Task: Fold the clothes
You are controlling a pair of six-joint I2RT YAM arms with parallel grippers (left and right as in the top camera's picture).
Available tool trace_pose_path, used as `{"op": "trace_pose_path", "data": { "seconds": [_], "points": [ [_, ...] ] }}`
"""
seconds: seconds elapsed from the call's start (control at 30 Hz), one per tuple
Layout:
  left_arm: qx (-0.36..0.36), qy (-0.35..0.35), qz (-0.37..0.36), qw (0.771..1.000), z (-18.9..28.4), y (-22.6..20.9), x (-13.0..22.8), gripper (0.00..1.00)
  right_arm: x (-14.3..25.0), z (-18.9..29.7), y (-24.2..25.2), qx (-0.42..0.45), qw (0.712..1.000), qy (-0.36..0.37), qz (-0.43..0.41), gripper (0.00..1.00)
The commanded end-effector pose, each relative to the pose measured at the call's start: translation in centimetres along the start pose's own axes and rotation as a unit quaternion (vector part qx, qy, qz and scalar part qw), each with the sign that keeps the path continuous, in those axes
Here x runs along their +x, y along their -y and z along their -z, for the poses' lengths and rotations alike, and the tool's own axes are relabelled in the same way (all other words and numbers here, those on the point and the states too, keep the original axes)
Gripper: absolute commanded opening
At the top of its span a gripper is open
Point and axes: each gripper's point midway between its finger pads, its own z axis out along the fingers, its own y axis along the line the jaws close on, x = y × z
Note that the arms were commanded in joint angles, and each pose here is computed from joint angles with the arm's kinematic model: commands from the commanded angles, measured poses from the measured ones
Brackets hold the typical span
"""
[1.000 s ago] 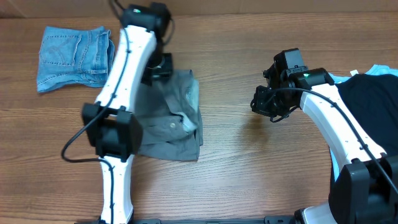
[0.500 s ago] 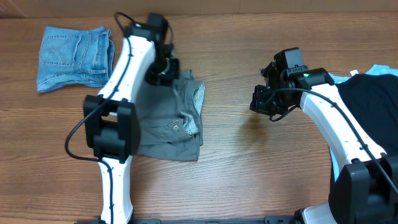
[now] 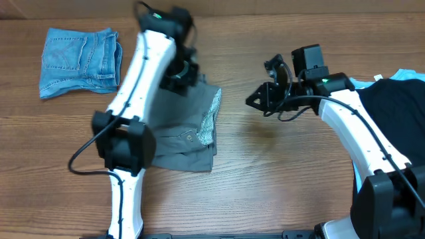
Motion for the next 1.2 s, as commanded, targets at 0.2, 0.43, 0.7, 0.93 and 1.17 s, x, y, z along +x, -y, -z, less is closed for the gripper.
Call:
{"op": "trace_pose_path", "data": {
  "seconds": [0.2, 0.43, 0.7, 0.93, 1.17],
  "points": [
    [-0.009, -0.004, 0.081, 0.997, 0.3, -7.6, 0.3, 0.07, 2.9, -9.5, -7.6, -0.046, 0.997, -0.055, 0.031, 0.1],
    [0.019, -0.053, 0.077, 0.995, -6.0, -8.0, 1.4, 0.05, 7.5, -16.7, -3.4, 0.025, 0.99, -0.131, -0.042, 0.04],
    [-0.007, -0.094, 0.092, 0.991, -11.4, -10.4, 3.9, 0.05, 12.0, -15.6, 5.6, 0.216, 0.937, -0.172, -0.215, 0.04],
    [-0.007, -0.11, 0.099, 0.989, -11.4, -11.0, 4.8, 0.09, 13.6, -12.4, 6.9, 0.254, 0.908, -0.205, -0.262, 0.04],
    [0.001, -0.112, 0.07, 0.991, -10.8, -10.8, 4.8, 0.08, 9.9, -8.1, 3.7, 0.206, 0.951, -0.162, -0.165, 0.04]
  ]
}}
